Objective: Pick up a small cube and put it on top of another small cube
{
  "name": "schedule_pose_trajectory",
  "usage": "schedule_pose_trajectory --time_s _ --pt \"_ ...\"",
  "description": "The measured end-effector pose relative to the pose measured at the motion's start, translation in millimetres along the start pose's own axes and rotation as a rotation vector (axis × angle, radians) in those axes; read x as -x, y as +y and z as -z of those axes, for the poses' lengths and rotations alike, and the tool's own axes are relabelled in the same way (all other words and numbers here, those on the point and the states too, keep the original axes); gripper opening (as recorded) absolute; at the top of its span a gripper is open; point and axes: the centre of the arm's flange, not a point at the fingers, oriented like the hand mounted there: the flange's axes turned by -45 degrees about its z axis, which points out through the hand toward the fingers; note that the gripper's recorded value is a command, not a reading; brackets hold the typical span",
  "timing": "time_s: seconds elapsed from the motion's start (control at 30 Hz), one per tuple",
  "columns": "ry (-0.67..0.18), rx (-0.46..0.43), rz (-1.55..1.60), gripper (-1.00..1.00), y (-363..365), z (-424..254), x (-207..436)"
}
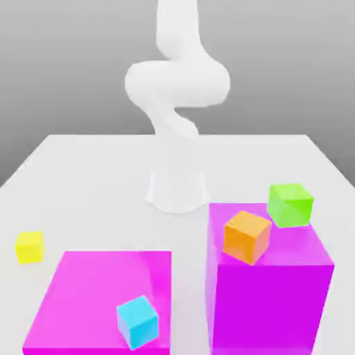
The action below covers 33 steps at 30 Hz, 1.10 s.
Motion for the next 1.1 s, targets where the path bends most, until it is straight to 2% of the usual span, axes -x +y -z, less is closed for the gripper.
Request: schedule_pose_trajectory --time_s 0.17,0.33,0.53,0.7,0.77,0.93,0.97,1.1 --pt "-0.149 0.097 -0.255 0.0 88 -107 30" --pt "-0.28 0.201 -0.515 0.0 178 -188 95" --pt "-0.426 0.337 -0.836 0.0 272 -249 212" --pt "-0.537 0.469 -1.126 0.0 333 -265 336" --pt "-0.567 0.497 -1.179 0.0 338 -275 368" --pt "-0.577 0.508 -1.194 0.0 343 -313 409" --pt "-0.578 0.507 -1.195 -1.0 343 -318 414" --pt "-0.577 0.507 -1.194 -1.0 343 -318 414"
